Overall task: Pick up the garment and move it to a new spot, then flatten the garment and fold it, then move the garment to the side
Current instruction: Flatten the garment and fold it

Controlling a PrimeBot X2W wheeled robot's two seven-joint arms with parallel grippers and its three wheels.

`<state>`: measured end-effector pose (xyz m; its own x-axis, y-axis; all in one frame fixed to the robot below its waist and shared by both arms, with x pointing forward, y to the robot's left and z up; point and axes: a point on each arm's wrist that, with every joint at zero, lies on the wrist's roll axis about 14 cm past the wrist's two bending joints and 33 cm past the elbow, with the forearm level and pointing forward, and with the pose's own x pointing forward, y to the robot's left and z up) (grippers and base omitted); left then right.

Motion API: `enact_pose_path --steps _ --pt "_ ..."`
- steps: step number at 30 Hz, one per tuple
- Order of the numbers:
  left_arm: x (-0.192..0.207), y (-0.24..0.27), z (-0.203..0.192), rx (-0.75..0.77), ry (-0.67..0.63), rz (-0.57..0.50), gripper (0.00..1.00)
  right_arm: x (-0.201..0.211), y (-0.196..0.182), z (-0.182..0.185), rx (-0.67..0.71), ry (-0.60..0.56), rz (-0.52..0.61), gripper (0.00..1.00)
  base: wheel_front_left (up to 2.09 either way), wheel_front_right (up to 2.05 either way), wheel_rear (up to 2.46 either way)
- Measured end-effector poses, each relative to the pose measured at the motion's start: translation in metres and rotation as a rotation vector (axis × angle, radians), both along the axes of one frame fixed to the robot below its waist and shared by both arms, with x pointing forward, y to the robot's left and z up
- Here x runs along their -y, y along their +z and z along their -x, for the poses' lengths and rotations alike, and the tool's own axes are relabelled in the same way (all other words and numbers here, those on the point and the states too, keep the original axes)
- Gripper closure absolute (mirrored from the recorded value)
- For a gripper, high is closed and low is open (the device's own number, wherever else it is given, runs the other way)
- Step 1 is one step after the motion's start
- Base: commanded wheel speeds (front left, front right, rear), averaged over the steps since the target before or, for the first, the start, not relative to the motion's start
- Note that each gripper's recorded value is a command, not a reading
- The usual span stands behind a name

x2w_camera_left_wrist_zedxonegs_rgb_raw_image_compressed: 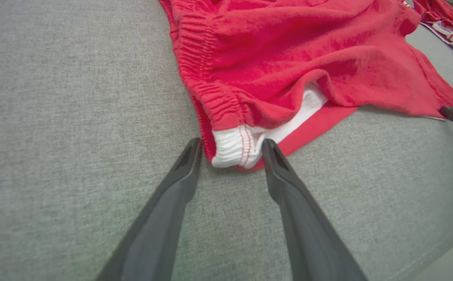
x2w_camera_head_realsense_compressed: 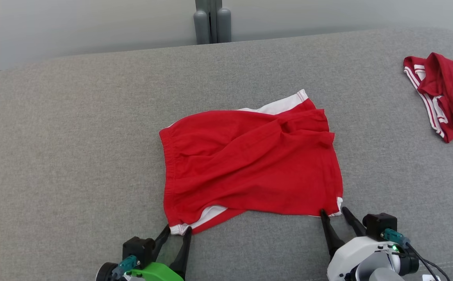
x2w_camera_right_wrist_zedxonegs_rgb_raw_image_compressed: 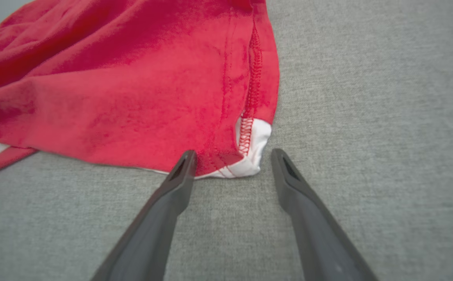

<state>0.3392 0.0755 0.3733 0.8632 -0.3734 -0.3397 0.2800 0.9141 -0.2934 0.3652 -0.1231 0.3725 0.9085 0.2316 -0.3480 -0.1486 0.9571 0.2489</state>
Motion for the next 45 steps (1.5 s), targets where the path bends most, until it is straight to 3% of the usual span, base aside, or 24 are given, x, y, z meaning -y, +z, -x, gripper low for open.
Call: enact_pose_path --steps 1,2,7,12,18,24,29,39,45 --pt "0.001 0.001 0.000 0.000 0.000 0.004 0.93 0.000 -0.001 0.000 -0.005 -0.007 -0.010 0.82 0.00 0.00 0.00" --pt "0.001 0.001 0.000 0.000 -0.001 0.008 1.00 0.000 -0.001 0.000 -0.008 -0.009 -0.015 1.00 0.00 0.00 0.00" --pt "0.003 0.011 -0.005 0.032 -0.003 0.023 1.00 -0.002 0.008 -0.005 0.021 -0.005 -0.025 1.00 0.00 0.00 0.00" --pt "-0.003 0.044 -0.023 0.143 0.014 0.049 1.00 0.013 0.044 -0.024 0.136 -0.072 -0.092 1.00 0.00 0.00 0.00" --pt "-0.005 0.089 -0.041 0.300 -0.014 0.053 1.00 0.028 0.084 -0.042 0.269 -0.057 -0.063 1.00 0.00 0.00 0.00" --pt "0.005 0.138 -0.080 0.464 -0.125 -0.011 1.00 0.027 0.141 -0.085 0.423 -0.032 -0.087 1.00 0.00 0.00 0.00" --pt "0.020 0.191 -0.134 0.585 -0.210 -0.057 1.00 0.022 0.193 -0.140 0.512 -0.006 -0.106 1.00 0.00 0.00 0.00" --pt "0.016 0.298 -0.269 0.675 -0.144 0.072 1.00 0.028 0.298 -0.268 0.593 -0.038 -0.210 1.00 0.00 0.00 0.00" --pt "0.017 0.340 -0.320 0.765 -0.118 0.094 1.00 0.015 0.350 -0.313 0.706 -0.013 -0.197 1.00 0.00 0.00 0.00"
